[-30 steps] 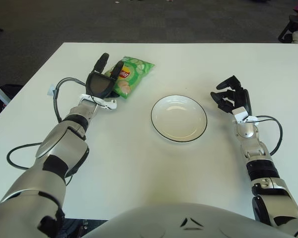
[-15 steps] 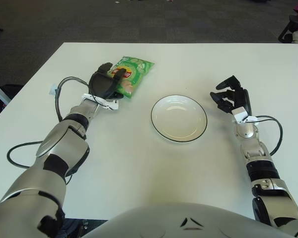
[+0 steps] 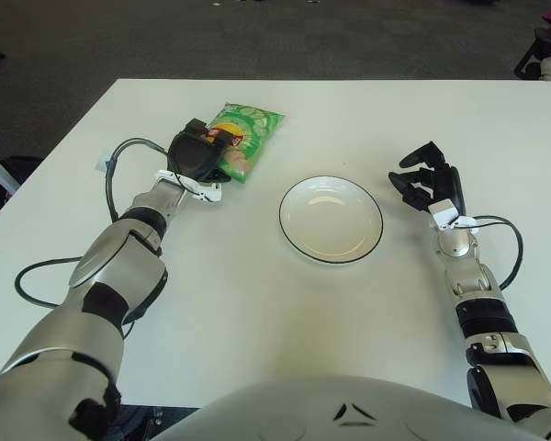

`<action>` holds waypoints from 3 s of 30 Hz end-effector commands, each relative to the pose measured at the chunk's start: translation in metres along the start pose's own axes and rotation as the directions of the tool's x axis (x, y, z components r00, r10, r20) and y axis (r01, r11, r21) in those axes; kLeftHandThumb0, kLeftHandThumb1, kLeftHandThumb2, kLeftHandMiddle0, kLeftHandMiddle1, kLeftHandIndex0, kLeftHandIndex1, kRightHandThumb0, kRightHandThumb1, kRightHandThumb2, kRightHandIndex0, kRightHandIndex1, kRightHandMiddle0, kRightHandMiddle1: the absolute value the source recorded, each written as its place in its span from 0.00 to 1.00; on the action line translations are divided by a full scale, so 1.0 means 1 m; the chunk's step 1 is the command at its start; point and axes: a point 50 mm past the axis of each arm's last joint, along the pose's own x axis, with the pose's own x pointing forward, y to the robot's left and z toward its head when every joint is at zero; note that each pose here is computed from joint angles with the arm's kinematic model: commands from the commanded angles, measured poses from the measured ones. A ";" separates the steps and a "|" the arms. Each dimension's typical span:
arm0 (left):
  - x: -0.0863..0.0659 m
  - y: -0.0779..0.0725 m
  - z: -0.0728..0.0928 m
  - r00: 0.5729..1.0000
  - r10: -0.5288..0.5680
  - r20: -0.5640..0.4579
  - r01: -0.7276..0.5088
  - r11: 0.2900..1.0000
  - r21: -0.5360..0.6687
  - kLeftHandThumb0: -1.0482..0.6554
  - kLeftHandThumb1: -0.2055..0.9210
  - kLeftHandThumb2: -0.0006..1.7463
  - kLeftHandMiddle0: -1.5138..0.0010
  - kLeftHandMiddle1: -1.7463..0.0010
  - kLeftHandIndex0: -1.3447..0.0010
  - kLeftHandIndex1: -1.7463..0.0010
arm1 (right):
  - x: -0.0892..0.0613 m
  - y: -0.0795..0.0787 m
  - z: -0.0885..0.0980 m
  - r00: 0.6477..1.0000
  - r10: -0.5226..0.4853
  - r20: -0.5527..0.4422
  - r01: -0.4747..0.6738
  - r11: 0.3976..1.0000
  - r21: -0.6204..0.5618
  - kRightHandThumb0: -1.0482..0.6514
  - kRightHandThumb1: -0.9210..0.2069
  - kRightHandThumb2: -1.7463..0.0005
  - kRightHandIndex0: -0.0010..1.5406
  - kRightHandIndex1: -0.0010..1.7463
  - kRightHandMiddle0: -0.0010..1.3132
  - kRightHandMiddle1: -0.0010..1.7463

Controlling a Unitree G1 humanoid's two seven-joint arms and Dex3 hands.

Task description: Put the snack into the plate.

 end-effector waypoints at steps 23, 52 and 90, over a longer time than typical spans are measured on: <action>-0.009 -0.006 0.001 0.991 0.073 -0.109 -0.076 0.997 -0.018 0.62 0.57 0.65 0.68 0.00 0.68 0.08 | 0.000 -0.002 0.002 1.000 0.011 0.020 -0.011 1.000 -0.013 0.41 0.00 0.77 0.63 0.25 0.24 0.92; -0.011 0.040 0.005 0.784 0.465 -0.411 -0.608 0.441 -0.660 0.63 0.91 0.17 0.47 0.00 0.52 0.00 | 0.002 0.000 0.002 0.999 0.026 0.021 -0.026 1.000 -0.016 0.41 0.00 0.77 0.64 0.25 0.25 0.92; -0.014 0.080 0.026 0.485 0.863 -0.144 -0.725 0.304 -0.617 0.57 1.00 0.07 0.34 0.00 0.45 0.00 | 0.002 0.002 -0.002 0.999 0.040 0.005 -0.040 0.999 -0.037 0.41 0.00 0.77 0.65 0.24 0.25 0.91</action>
